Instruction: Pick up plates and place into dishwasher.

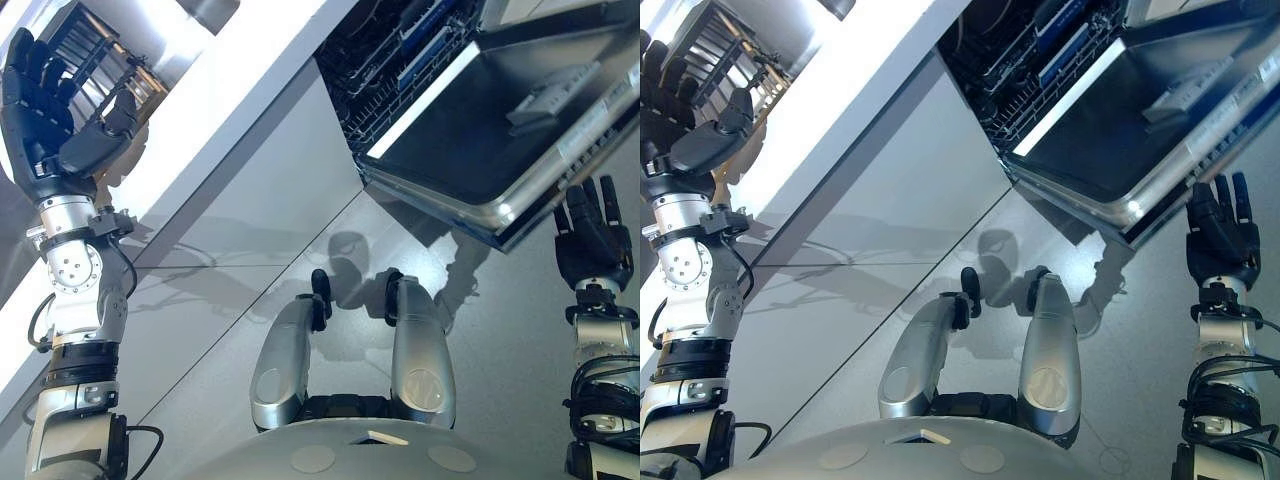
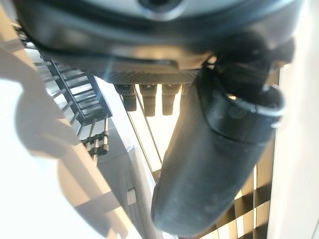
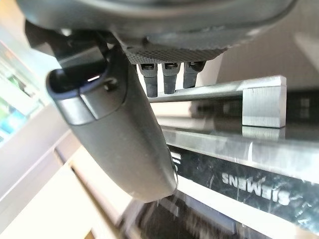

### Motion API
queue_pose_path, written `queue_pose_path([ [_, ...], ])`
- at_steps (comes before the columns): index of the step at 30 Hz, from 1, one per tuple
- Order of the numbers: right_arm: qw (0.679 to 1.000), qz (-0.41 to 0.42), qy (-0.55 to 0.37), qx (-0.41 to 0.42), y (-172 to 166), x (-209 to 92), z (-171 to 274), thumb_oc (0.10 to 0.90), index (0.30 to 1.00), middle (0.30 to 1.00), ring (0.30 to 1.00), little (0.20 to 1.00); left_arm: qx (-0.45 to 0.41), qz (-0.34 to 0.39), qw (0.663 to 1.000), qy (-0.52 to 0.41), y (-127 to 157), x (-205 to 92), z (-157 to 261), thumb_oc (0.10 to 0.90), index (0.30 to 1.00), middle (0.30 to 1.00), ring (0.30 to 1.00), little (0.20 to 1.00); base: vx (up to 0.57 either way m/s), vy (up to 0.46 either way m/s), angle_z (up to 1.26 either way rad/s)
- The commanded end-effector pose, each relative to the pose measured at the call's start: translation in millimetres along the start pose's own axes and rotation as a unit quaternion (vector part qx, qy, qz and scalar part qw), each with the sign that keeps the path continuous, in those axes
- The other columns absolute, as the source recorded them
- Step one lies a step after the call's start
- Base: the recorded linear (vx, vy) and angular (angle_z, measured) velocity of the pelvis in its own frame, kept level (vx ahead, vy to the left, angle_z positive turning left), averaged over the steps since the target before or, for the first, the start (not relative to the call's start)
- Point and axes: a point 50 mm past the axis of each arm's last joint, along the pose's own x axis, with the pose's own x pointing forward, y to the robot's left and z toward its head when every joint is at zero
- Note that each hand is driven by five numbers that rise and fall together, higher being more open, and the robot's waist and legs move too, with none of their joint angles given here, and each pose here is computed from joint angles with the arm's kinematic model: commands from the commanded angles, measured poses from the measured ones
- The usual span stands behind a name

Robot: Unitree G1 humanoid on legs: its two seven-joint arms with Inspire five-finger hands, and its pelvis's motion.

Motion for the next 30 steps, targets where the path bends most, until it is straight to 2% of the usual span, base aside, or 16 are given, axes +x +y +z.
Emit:
queue_pose_path([
  [1, 0.817, 0.556, 0.121, 0.093, 218.8, 12.0, -64.9, 0.8, 0.9, 0.9, 0.9, 0.9, -0.008, 0.004, 0.998, -0.062, -6.9, 7.3, 15.0, 0.8, 0.9, 0.9, 0.9, 0.9, 0.03, 0.122, -0.28],
  [5, 0.77, 0.616, 0.126, 0.108, 257.5, -7.8, -70.3, 0.8, 0.9, 0.9, 0.9, 0.9, -0.014, 0.008, 0.999, -0.052, -7.8, 7.2, 10.5, 0.8, 0.9, 0.9, 0.9, 0.9, 0.05, 0.125, -0.26],
  [9, 0.751, 0.637, 0.132, 0.108, 274.8, -20.6, -72.1, 0.8, 0.9, 0.9, 0.9, 0.9, -0.021, 0.004, 0.999, -0.041, -8.3, 4.8, 5.3, 0.8, 0.9, 0.9, 0.9, 0.9, 0.05, 0.121, -0.07],
  [11, 0.758, 0.631, 0.128, 0.106, 275.8, -22.3, -72.6, 0.8, 0.9, 0.9, 0.9, 0.9, -0.025, 0.002, 0.999, -0.037, -8.3, 3.4, 3.6, 0.8, 0.9, 0.9, 0.9, 0.9, 0.05, 0.097, 0.36],
  [12, 0.771, 0.619, 0.12, 0.094, 274.4, -21.5, -73.7, 0.8, 0.9, 0.9, 0.9, 0.9, -0.027, -0.001, 0.999, -0.035, -8.6, 2.6, 2.2, 0.8, 0.9, 0.9, 0.9, 0.9, 0.03, 0.089, 0.38],
  [14, 0.822, 0.558, 0.094, 0.062, 265.4, -13.3, -74.2, 0.8, 0.9, 0.9, 0.9, 0.9, -0.028, -0.003, 0.999, -0.034, -9.2, 1.1, 1.2, 0.8, 0.9, 0.9, 0.9, 0.9, 0.01, 0.076, 0.34],
  [15, 0.865, 0.496, 0.073, 0.01, 251.8, -4.3, -75.3, 0.8, 0.9, 0.9, 0.9, 0.9, -0.027, -0.004, 0.999, -0.034, -8.1, -1.2, 0.9, 0.8, 0.9, 0.9, 0.9, 0.9, 0.02, 0.061, 0.33],
  [17, 0.917, 0.389, 0.027, -0.088, 213.4, 9.2, -71.9, 0.8, 0.9, 0.9, 0.9, 0.9, -0.017, -0.004, 0.999, -0.04, -3.6, -8.9, 1.3, 0.8, 0.9, 0.9, 0.9, 0.9, -0.02, 0.054, 0.4],
  [19, 0.94, 0.287, 0.01, -0.186, 162.1, 7.3, -71.4, 0.8, 0.9, 0.9, 0.9, 0.9, -0.011, -0.002, 0.999, -0.045, 3.5, -22.7, 2.1, 0.8, 0.9, 0.9, 0.9, 0.9, -0.04, 0.056, 0.22],
  [21, 0.95, 0.221, 0.033, -0.22, 122.0, -6.6, -78.8, 0.8, 0.9, 0.9, 0.9, 0.9, -0.003, 0.001, 0.999, -0.049, 11.1, -35.6, 4.5, 0.8, 0.9, 0.9, 0.9, 0.9, -0.03, 0.031, -0.02],
  [22, 0.95, 0.205, 0.04, -0.233, 112.5, -10.9, -81.3, 0.8, 0.9, 0.9, 0.9, 0.9, -0.002, 0.001, 0.999, -0.048, 12.8, -39.2, 4.7, 0.8, 0.9, 0.9, 0.9, 0.9, -0.01, 0.024, -0.06],
  [23, 0.944, 0.155, 0.073, -0.281, 80.0, -30.5, -90.2, 0.8, 0.9, 0.9, 0.9, 0.9, -0.002, 0.004, 0.999, -0.047, 17.5, -50.5, 6.0, 0.8, 0.9, 0.9, 0.9, 0.9, -0.01, 0.023, -0.08],
  [25, 0.937, 0.127, 0.098, -0.31, 62.2, -41.3, -95.6, 0.8, 0.9, 0.9, 0.9, 0.9, -0.004, 0.008, 0.999, -0.043, 19.4, -54.7, 5.5, 0.8, 0.9, 0.9, 0.9, 0.9, -0.02, 0.024, -0.12],
  [28, 0.89, 0.085, 0.181, -0.409, 21.7, -69.9, -111.3, 0.8, 0.9, 0.9, 0.9, 0.9, -0.009, 0.011, 0.999, -0.029, 16.6, -59.5, 0.8, 0.8, 0.9, 0.9, 0.9, 0.9, -0.04, 0.028, -0.08],
  [30, 0.868, 0.066, 0.231, -0.434, 3.4, -82.8, -121.4, 0.8, 0.9, 0.9, 0.9, 0.9, -0.013, 0.006, 1.0, -0.016, 13.7, -58.6, -3.8, 0.8, 0.9, 0.9, 0.9, 0.9, -0.04, 0.015, -0.11],
])
